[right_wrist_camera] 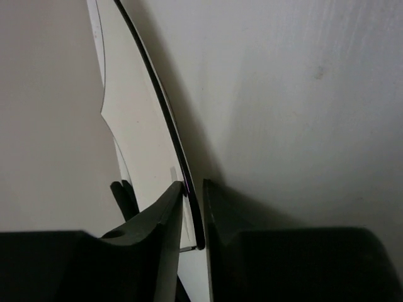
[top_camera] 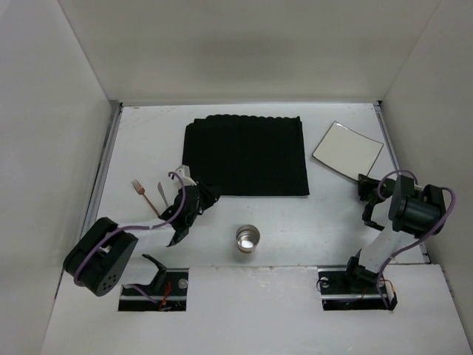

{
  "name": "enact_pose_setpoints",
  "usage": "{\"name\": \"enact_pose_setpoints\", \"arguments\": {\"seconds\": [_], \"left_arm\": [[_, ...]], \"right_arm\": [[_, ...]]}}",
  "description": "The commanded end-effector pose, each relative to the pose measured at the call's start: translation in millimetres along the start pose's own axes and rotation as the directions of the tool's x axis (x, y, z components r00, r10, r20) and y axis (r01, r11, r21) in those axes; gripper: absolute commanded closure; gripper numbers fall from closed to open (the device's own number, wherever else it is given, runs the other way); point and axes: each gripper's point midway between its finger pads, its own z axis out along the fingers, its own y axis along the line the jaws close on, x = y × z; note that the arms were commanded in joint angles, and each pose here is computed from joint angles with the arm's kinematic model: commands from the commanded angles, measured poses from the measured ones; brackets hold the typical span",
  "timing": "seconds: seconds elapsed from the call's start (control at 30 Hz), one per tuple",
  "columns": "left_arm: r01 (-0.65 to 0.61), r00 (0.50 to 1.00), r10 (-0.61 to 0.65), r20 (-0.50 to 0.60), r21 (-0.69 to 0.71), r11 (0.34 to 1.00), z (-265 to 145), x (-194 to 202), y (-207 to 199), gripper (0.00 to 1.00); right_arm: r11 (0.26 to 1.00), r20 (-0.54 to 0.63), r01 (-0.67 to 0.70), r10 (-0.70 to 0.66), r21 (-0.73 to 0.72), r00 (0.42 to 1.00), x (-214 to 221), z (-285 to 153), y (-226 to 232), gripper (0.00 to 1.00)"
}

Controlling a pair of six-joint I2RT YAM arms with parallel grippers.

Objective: Set the dinner table for one person

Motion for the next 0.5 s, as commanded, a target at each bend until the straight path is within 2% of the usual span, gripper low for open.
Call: {"name": "enact_pose_setpoints", "arguments": {"seconds": [0.0,0.07,0.13,0.27,0.47], "left_arm": [[0.009,0.999,-0.011,0.053,0.037,0.999,-0.5,-14.2,-6.3,0.68],[0.008,0.999,-0.01,0.053,0.037,0.999,-0.5,-14.3,-6.2,0.68],[0.003,0.999,-0.005,0.052,0.034,0.999,0.0,-13.3,-5.9,0.68],[0.003,0.998,-0.006,0.061,0.034,0.999,-0.4,-16.4,-5.6,0.68],[0.007,0.997,-0.008,0.078,0.023,1.0,-0.2,-22.4,-1.0,0.68]], "right_arm": [[0.999,-0.003,-0.02,0.02,0.045,1.0,5.6,0.2,-19.4,0.85],[0.999,-0.01,-0.013,0.014,0.036,1.0,6.9,-1.8,-17.4,0.96],[1.0,0.006,-0.008,0.008,-0.01,1.0,3.9,-7.9,-7.1,1.0],[0.985,0.007,-0.003,0.004,-0.172,1.0,2.6,-24.8,33.7,1.0],[0.925,-0.079,-0.062,0.035,-0.376,0.996,12.4,-57.4,97.7,1.0]]}}
